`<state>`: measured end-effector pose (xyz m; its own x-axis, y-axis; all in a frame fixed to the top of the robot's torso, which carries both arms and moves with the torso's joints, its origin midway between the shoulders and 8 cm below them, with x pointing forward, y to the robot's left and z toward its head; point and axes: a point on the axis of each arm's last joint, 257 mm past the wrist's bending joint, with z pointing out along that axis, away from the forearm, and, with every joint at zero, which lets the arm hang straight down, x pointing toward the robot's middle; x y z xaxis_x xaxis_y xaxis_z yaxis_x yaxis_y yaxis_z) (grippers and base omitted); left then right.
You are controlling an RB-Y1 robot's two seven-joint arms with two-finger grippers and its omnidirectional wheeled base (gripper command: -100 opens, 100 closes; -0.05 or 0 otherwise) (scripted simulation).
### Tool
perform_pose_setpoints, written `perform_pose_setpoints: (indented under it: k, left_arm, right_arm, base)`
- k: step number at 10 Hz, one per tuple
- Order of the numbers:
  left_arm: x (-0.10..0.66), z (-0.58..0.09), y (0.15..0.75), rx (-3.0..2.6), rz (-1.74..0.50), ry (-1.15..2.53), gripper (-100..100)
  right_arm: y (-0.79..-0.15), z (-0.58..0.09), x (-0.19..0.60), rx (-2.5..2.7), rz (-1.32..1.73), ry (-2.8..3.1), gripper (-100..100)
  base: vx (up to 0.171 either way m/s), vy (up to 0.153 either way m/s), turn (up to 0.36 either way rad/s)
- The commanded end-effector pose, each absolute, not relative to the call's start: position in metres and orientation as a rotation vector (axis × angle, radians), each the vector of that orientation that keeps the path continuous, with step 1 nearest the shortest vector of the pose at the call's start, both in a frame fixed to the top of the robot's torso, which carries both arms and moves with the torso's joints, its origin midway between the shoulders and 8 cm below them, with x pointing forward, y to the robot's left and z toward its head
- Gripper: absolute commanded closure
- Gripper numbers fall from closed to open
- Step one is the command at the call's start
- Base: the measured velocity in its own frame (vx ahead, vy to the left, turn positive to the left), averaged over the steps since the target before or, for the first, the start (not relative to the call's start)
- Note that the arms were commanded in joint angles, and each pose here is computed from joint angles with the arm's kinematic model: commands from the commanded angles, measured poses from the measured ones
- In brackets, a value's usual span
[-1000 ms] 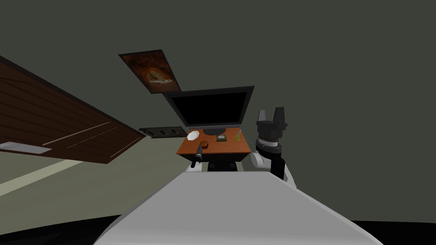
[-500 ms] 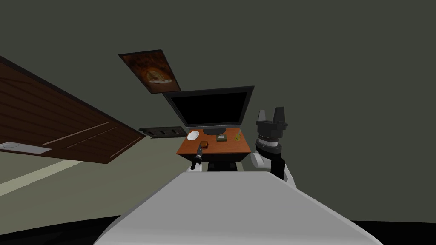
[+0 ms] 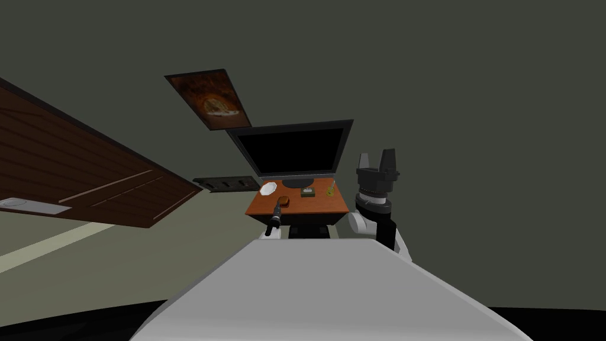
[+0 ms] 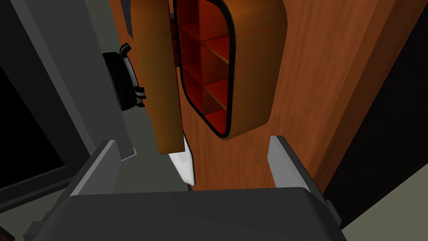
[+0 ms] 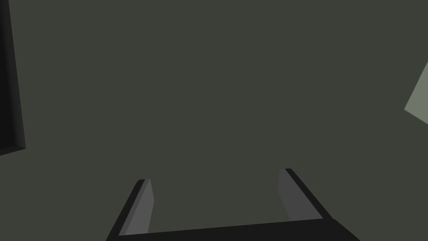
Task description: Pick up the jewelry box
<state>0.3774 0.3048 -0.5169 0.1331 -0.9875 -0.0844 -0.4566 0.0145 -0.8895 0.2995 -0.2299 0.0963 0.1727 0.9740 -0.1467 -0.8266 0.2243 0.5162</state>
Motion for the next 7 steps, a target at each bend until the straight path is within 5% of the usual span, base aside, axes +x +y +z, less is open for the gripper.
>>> perform_pose_setpoints:
  k: [1, 7]
  left_arm:
    - [0.377, -0.517, 0.305, -1.571, -0.797, 1.447, -100]
    - [0.366, -0.523, 0.303, -1.573, -0.795, 1.444, -100]
  right_arm:
    - [-0.230, 0.096, 0.300, 0.354, 1.315, 0.498, 0]
    - [-0.230, 0.096, 0.300, 0.354, 1.315, 0.498, 0]
  base:
    - [0.000, 0.000, 0.000]
    - [0.000, 0.000, 0.000]
